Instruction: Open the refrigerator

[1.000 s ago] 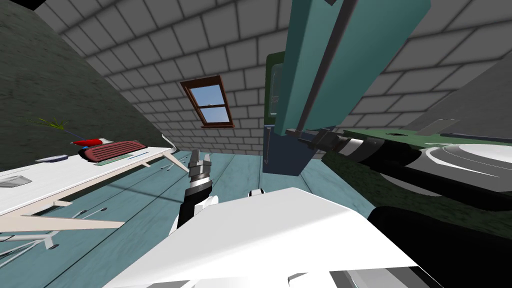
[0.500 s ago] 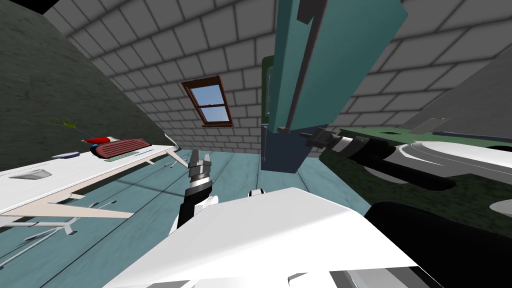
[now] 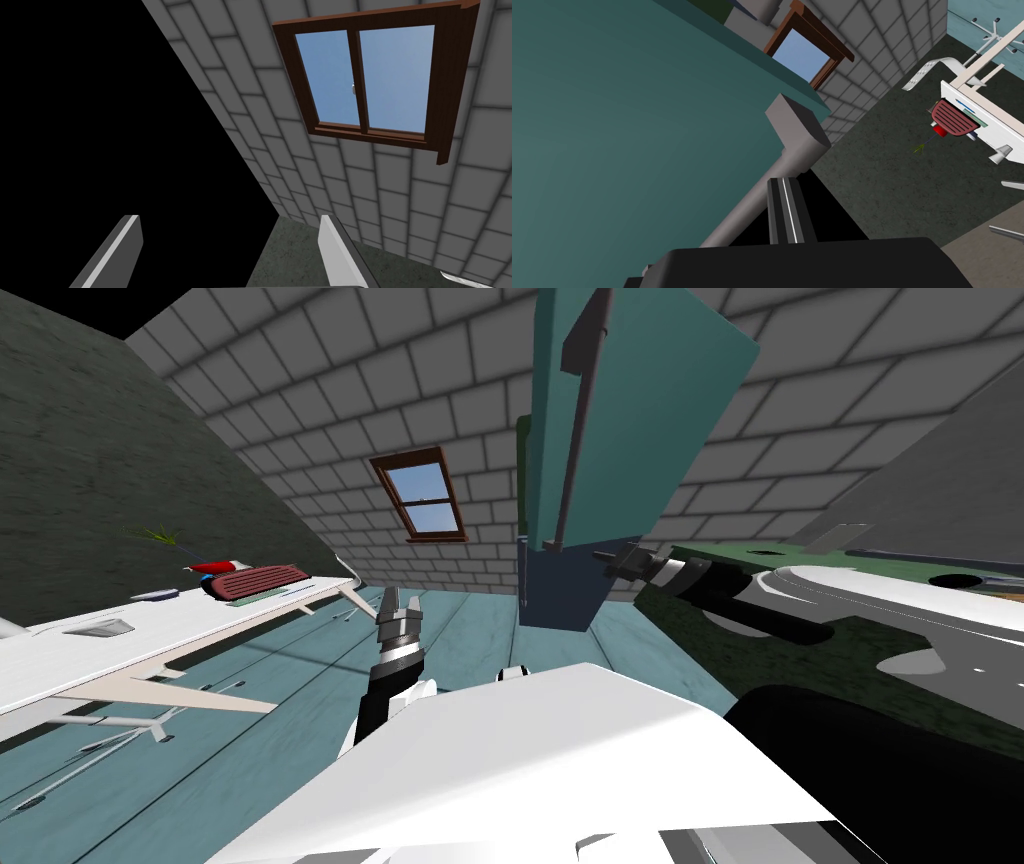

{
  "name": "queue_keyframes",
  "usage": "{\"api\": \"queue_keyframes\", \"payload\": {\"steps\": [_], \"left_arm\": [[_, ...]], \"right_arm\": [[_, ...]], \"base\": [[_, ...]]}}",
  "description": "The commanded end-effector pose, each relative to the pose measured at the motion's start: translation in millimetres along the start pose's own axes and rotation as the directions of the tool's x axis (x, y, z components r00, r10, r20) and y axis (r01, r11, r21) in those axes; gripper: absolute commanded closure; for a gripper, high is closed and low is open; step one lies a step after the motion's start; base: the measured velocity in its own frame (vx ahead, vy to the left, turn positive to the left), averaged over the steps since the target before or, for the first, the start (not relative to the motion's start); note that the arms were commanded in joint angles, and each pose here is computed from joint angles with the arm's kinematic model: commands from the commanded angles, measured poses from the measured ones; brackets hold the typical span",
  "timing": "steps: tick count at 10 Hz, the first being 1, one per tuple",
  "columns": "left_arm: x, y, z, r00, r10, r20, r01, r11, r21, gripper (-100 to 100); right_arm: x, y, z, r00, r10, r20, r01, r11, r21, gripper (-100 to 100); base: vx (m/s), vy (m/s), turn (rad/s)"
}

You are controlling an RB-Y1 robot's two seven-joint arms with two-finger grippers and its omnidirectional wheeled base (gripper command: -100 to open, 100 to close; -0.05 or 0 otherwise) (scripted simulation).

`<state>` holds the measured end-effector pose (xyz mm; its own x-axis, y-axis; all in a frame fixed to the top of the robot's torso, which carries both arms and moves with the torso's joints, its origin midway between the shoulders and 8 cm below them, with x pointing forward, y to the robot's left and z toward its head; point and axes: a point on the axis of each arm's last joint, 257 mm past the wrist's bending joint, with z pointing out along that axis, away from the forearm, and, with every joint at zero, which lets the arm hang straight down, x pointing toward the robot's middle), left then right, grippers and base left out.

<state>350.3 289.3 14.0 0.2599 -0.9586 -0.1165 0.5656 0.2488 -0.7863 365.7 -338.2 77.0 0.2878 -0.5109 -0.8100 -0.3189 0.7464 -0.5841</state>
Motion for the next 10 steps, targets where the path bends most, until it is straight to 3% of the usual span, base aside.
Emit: {"api": "queue_keyframes", "payload": {"steps": [1, 3, 4, 5, 6, 9, 10], "left_arm": [[0.0, 0.0, 0.0, 1.0, 0.0, 0.0, 0.0, 1.0, 0.0, 0], [0.0, 0.0, 0.0, 1.0, 0.0, 0.0, 0.0, 1.0, 0.0, 0], [0.0, 0.0, 0.0, 1.0, 0.0, 0.0, 0.0, 1.0, 0.0, 0], [0.0, 0.0, 0.0, 1.0, 0.0, 0.0, 0.0, 1.0, 0.0, 0], [0.0, -0.1, 0.1, 1.0, 0.0, 0.0, 0.0, 1.0, 0.0, 0], [0.0, 0.0, 0.0, 1.0, 0.0, 0.0, 0.0, 1.0, 0.0, 0], [0.0, 0.0, 0.0, 1.0, 0.0, 0.0, 0.0, 1.0, 0.0, 0]], "right_arm": [[5.2, 0, 14.5, 1.0, -0.002, 0.013, 0.002, 1.0, -0.031, 100], [5.2, 1, 22.3, 0.999, 0.017, 0.033, -0.016, 0.999, -0.035, 100], [-6.0, -3, 25.8, 0.998, 0.004, 0.062, -0.002, 1.0, -0.029, 100], [9.6, -2, 34.2, 0.999, 0.0, 0.032, 0.002, 0.998, -0.059, 100], [11.3, -4, 37.9, 0.999, 0.003, 0.035, -0.001, 0.998, -0.06, 100], [-6.3, -4, 47.0, 0.996, -0.002, 0.086, 0.007, 0.998, -0.061, 100], [6.3, -2, 56.7, 0.998, -0.016, 0.058, 0.021, 0.995, -0.097, 100]], "base": [[-0.127, -0.073, 0.037], [-0.139, -0.07, 0.019], [-0.034, -0.015, -0.009], [-0.144, -0.072, 0.036], [-0.174, -0.088, 0.036], [-0.04, -0.012, -0.005], [-0.144, -0.076, 0.048]]}}
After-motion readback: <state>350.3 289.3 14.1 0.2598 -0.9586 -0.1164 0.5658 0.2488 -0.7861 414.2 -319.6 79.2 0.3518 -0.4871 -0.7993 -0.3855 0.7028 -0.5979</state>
